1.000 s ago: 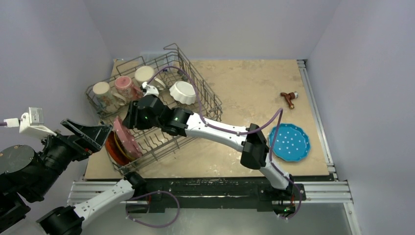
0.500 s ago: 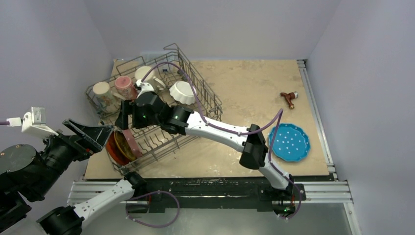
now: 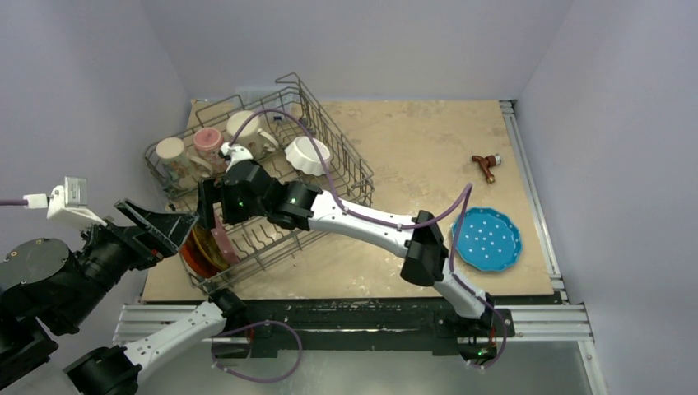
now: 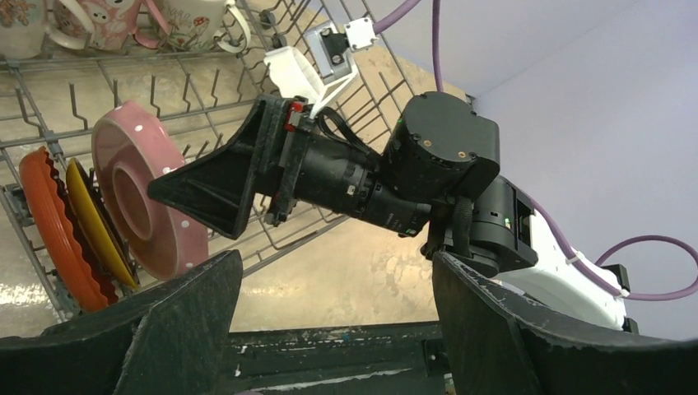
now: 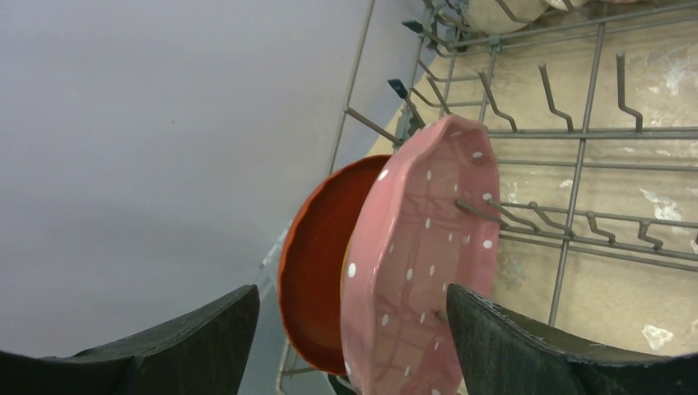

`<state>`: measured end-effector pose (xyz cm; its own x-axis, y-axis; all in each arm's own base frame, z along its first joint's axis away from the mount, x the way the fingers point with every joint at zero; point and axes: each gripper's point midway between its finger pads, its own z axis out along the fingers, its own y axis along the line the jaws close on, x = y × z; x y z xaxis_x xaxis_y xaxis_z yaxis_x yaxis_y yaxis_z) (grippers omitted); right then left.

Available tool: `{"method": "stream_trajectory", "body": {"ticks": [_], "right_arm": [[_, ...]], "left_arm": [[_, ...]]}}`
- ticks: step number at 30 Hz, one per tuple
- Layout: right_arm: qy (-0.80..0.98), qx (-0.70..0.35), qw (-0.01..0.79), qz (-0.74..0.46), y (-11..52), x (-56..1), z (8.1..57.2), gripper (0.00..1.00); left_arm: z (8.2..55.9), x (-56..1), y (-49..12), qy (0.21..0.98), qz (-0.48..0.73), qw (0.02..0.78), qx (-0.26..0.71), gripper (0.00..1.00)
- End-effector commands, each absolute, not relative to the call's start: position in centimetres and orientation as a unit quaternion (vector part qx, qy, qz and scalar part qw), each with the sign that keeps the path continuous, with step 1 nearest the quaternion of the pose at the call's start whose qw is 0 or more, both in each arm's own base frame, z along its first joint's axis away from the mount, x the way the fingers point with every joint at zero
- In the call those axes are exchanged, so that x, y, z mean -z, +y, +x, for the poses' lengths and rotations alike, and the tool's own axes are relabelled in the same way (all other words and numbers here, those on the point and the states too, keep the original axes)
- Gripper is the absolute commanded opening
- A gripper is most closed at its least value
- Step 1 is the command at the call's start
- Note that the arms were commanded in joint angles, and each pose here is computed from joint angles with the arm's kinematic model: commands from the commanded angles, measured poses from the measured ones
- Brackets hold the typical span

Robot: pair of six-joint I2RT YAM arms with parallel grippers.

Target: Load the mixed dishes into the dish rack

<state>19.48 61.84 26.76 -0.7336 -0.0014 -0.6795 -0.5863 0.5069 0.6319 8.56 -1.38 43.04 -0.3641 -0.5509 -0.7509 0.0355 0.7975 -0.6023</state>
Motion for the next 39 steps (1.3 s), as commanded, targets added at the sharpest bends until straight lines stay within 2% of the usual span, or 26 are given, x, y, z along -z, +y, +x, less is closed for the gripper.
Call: {"method": "stream_trajectory", "body": {"ticks": [1, 3, 5, 7, 12, 16, 19, 21, 27, 33, 39], "right_arm": [[0.822, -0.413, 0.336, -0.199, 61.8, -25.2, 19.1, 0.77], [0.824, -0.4, 0.345, -0.203, 61.5, -25.2, 19.5, 0.64], [0.816, -0.404, 0.353, -0.214, 61.5, -25.7, 19.3, 0.46], [0.807, -0.416, 0.355, -0.222, 61.8, -26.0, 18.6, 0.36], [0.817, -0.401, 0.353, -0.219, 62.4, -24.8, 17.6, 0.31], [0.838, -0.321, 0.391, -0.205, 60.4, -23.8, 19.4, 0.18], [0.841, -0.304, 0.4, -0.2, 59.7, -23.4, 19.6, 0.15], [0.844, -0.299, 0.398, -0.2, 59.4, -23.1, 19.6, 0.17], [0.833, -0.314, 0.398, -0.221, 60.0, -23.7, 19.1, 0.44], [0.803, -0.391, 0.387, -0.23, 61.4, -27.4, 17.5, 0.65], [0.789, -0.418, 0.384, -0.236, 62.0, -28.7, 16.9, 0.76]], "left_arm": [[8.7, -42.5, -1.8, 0.784, -0.17, 0.53, 0.275, 0.84], [8.8, -42.4, -1.7, 0.781, -0.173, 0.533, 0.276, 0.84], [9.0, -42.6, -1.9, 0.781, -0.171, 0.535, 0.275, 0.84], [9.3, -42.8, -2.3, 0.784, -0.165, 0.532, 0.275, 0.84], [9.5, -42.6, -3.3, 0.795, -0.154, 0.517, 0.277, 0.84], [9.7, -42.5, -3.2, 0.795, -0.159, 0.518, 0.273, 0.84], [10.0, -42.7, -3.6, 0.796, -0.155, 0.516, 0.276, 0.84], [10.2, -42.8, -4.0, 0.798, -0.152, 0.513, 0.278, 0.84], [10.8, -42.8, -4.7, 0.8, -0.148, 0.51, 0.279, 0.84], [11.3, -42.8, -5.5, 0.809, -0.14, 0.5, 0.276, 0.84], [11.6, -42.9, -5.7, 0.814, -0.136, 0.496, 0.269, 0.84]]}}
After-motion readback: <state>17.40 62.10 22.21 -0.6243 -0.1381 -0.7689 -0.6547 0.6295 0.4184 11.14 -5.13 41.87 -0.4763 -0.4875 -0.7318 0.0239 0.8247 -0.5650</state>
